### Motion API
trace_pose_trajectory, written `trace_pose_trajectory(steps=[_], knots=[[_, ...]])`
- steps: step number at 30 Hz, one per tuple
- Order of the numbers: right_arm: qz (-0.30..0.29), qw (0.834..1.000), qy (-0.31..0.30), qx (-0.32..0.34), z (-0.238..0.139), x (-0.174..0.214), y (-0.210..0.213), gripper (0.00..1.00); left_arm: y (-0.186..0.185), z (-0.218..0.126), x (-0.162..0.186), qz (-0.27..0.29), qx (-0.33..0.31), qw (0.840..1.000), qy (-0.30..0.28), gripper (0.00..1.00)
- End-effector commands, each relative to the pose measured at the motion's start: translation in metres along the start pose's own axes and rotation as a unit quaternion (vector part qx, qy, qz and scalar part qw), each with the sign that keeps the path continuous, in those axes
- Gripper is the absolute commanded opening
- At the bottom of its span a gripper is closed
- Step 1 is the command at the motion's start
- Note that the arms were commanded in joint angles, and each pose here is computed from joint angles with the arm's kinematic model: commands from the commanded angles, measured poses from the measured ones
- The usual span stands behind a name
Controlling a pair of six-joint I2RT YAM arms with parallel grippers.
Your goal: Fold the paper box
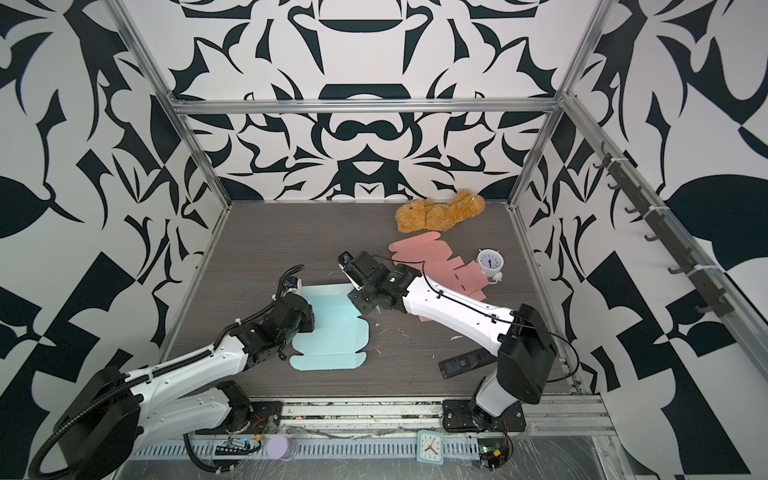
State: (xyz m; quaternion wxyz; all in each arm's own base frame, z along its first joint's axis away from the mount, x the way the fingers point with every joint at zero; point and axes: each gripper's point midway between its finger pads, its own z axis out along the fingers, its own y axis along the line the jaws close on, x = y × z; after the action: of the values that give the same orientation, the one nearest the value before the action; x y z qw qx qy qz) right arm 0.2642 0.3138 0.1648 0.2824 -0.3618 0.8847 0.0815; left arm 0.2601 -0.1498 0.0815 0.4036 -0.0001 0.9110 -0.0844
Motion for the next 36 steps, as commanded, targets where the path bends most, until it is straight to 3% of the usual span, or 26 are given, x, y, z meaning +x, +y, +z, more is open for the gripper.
trace_pose_trajectory(steps=[1,11,15,22,26,31,36], knots=[[-0.007,0.999,-0.04,-0.003,-0.014,-0.026,0.005,0.0,-0.009,-0.006,-0.019,-0.024,0.016,0.999,-0.02,0.02],[-0.024,0.997,-0.065,-0.033,-0.023,-0.035,0.016,0.0,-0.012,-0.014,-0.024,-0.033,0.034,0.998,-0.03,0.02],[-0.027,0.99,-0.133,-0.042,-0.056,-0.049,0.014,0.0,-0.008,-0.016,-0.026,-0.038,0.033,0.998,-0.032,0.02],[-0.027,0.961,-0.265,-0.071,-0.12,-0.054,0.013,0.0,-0.005,-0.018,-0.033,-0.083,0.079,0.993,-0.025,0.03],[0.008,0.957,-0.282,-0.069,-0.131,-0.044,-0.004,0.0,-0.003,-0.024,-0.041,-0.115,0.113,0.987,-0.024,0.03],[0.11,0.927,-0.327,-0.15,-0.132,-0.03,-0.023,0.0,-0.002,-0.035,-0.055,-0.164,0.163,0.973,-0.028,0.03],[0.158,0.904,-0.345,-0.195,-0.114,-0.019,-0.026,0.0,-0.008,-0.046,-0.067,-0.189,0.203,0.96,-0.035,0.03]])
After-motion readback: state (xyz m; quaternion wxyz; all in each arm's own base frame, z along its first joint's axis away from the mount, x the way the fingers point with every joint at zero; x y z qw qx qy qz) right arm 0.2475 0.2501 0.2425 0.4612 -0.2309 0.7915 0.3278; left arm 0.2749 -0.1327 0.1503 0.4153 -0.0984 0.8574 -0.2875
